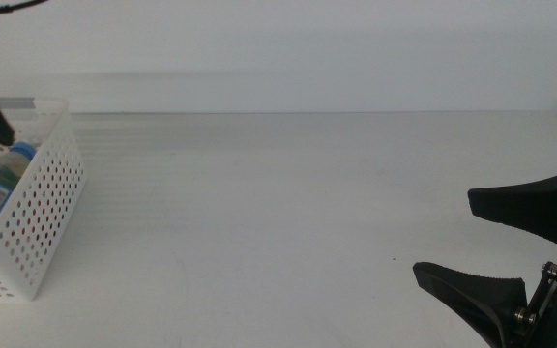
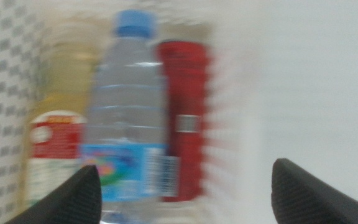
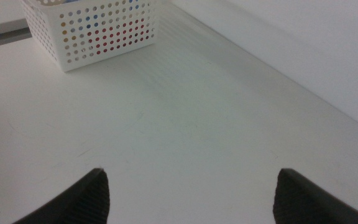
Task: Use arms to grab the bottles and put them into the dustbin to the left of the table.
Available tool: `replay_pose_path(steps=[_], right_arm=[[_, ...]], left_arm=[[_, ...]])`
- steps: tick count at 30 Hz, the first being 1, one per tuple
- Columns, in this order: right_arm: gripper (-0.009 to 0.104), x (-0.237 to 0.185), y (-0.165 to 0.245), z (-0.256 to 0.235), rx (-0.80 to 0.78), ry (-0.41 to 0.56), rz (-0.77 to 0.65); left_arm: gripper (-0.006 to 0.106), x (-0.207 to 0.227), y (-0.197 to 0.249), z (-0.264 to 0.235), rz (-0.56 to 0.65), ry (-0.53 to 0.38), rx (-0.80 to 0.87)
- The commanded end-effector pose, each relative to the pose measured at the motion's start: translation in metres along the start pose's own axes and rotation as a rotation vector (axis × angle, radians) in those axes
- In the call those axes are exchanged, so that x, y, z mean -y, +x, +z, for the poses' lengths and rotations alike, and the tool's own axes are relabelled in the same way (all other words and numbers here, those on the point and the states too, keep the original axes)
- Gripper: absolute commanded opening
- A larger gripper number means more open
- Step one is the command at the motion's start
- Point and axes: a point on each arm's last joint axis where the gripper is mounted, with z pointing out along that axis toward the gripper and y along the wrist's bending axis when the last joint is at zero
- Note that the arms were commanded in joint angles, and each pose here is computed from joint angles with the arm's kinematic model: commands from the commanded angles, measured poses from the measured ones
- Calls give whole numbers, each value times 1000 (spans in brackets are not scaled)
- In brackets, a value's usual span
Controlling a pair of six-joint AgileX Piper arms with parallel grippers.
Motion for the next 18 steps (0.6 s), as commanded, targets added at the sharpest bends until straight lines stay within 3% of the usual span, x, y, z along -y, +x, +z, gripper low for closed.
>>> replay_pose_path(steps=[1,7,18], right_arm=[[70,2,-15,-5,101,19,-19],[70,2,-15,-5,101,19,-19],[70,2,-15,-5,101,19,-19]], left_arm=[[90,23,-2,-37,38,51,188],[90,54,24,-62,37,160,325],[90,114,50,-61,192,298,387]])
